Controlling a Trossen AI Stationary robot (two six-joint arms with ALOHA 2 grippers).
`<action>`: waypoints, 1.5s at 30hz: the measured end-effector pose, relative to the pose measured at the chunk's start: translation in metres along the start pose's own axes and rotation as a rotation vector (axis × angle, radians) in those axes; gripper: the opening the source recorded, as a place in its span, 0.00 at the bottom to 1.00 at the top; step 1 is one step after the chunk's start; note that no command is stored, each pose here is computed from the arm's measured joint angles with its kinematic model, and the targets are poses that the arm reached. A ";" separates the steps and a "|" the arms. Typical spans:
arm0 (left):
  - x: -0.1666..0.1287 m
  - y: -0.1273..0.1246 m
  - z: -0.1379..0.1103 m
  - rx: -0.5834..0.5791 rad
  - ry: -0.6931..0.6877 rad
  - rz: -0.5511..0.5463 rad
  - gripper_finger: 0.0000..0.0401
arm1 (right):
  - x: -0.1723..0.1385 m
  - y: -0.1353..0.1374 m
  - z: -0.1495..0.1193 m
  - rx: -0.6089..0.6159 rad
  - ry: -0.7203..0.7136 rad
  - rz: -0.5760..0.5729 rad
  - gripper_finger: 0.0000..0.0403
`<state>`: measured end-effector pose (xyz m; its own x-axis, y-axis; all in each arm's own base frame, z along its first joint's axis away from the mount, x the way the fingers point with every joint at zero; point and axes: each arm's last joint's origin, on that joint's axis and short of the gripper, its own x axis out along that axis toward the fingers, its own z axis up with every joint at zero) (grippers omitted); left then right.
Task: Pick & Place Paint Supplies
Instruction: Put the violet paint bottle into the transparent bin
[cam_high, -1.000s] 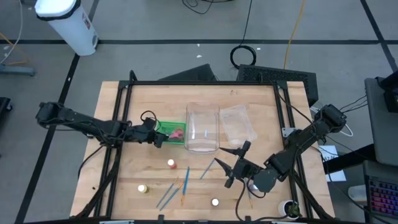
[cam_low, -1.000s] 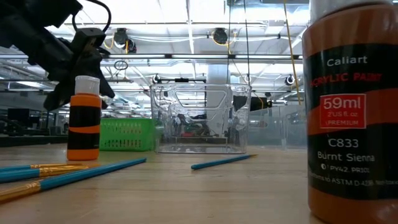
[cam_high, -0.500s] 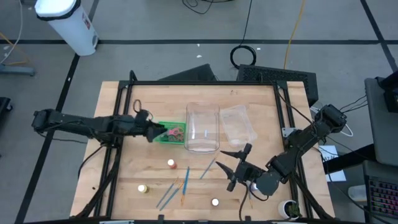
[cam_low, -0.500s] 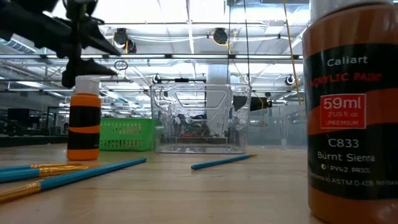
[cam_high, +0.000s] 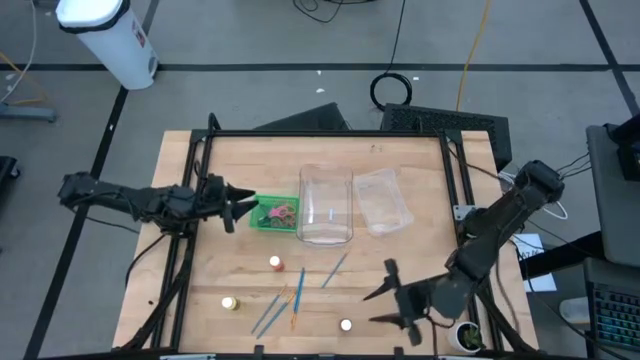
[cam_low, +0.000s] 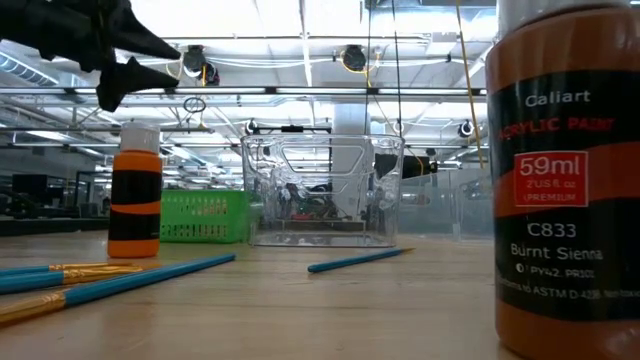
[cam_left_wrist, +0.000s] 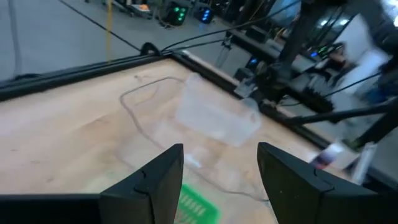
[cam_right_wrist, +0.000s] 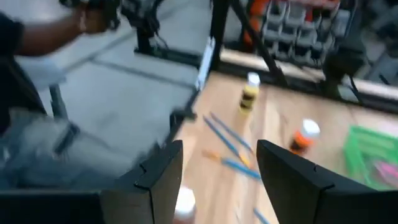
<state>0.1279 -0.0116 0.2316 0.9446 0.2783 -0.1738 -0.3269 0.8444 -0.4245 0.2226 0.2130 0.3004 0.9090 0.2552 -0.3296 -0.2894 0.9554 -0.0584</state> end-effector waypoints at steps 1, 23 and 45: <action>0.000 0.000 -0.001 0.016 0.004 0.015 0.53 | -0.006 -0.001 -0.002 0.001 0.033 -0.012 0.49; -0.001 0.005 -0.007 0.004 0.004 0.138 0.53 | -0.058 0.010 -0.093 0.110 0.500 -0.069 0.49; -0.001 0.003 -0.003 -0.047 -0.031 0.117 0.53 | -0.056 0.006 -0.132 0.013 0.513 -0.076 0.49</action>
<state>0.1263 -0.0107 0.2277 0.9004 0.3880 -0.1970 -0.4348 0.7832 -0.4445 0.1299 0.1852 0.1939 0.6619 0.0828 -0.7450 -0.2218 0.9710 -0.0891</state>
